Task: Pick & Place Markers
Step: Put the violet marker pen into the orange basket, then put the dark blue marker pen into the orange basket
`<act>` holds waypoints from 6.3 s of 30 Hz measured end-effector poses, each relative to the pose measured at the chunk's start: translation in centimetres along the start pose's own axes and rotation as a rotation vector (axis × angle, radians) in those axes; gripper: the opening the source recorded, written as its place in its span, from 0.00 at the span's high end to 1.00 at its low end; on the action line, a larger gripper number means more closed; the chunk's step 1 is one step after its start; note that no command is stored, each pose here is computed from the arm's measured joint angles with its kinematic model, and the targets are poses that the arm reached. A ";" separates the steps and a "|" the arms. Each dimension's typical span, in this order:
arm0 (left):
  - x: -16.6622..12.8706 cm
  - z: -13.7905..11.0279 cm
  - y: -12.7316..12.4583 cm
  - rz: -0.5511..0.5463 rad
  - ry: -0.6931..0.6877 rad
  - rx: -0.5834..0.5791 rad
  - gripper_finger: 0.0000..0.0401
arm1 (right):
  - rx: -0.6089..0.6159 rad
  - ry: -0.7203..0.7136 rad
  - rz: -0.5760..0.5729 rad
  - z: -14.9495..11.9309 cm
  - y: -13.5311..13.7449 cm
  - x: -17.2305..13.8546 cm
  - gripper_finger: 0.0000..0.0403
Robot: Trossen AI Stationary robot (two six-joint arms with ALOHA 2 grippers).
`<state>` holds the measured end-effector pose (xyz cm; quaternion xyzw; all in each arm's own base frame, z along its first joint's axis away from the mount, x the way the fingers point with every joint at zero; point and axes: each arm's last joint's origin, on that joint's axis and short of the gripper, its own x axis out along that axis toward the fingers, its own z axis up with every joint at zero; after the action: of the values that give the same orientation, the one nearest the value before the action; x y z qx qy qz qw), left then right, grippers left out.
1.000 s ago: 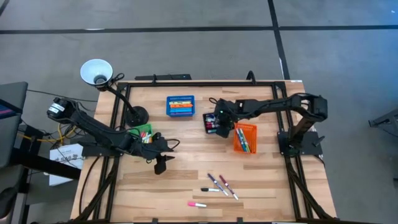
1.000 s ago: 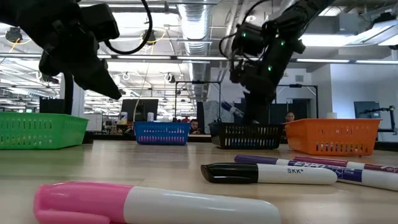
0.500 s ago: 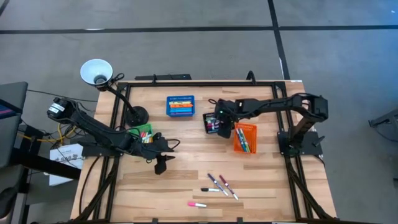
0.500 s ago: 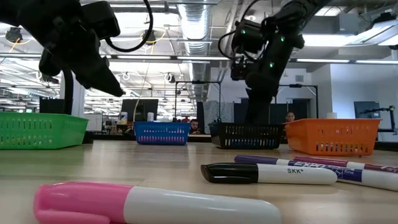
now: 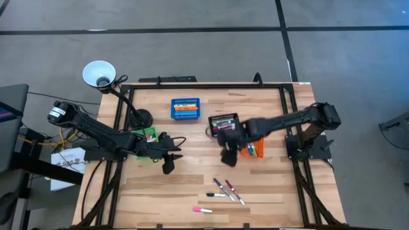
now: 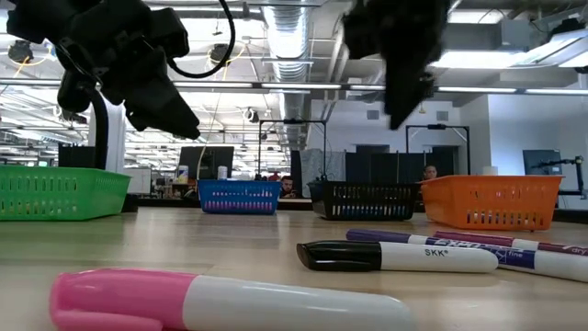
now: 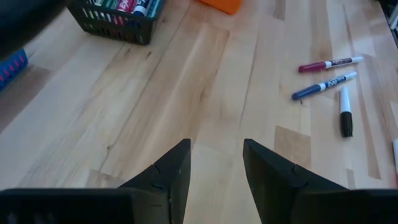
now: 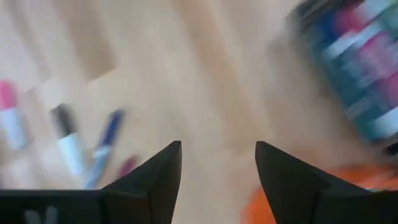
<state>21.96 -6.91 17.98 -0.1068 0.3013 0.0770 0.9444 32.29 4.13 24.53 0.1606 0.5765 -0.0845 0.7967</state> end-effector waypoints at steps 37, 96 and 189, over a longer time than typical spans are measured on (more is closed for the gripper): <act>0.0 0.4 -0.1 -0.016 -0.035 -0.017 0.65 | 0.108 0.168 -0.036 -9.3 10.8 10.9 0.67; 0.0 0.4 -0.1 -0.018 -0.040 -0.019 0.65 | 0.640 -0.008 -0.410 -7.3 -5.6 3.5 0.71; 0.1 0.4 -0.1 -0.028 -0.062 0.016 0.65 | 0.322 -0.066 -0.452 -4.1 0.1 -2.1 0.93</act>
<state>22.23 -6.94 18.26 -0.1009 0.2709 0.0643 0.9552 27.96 5.62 25.35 0.1497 0.5507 -0.3558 0.7401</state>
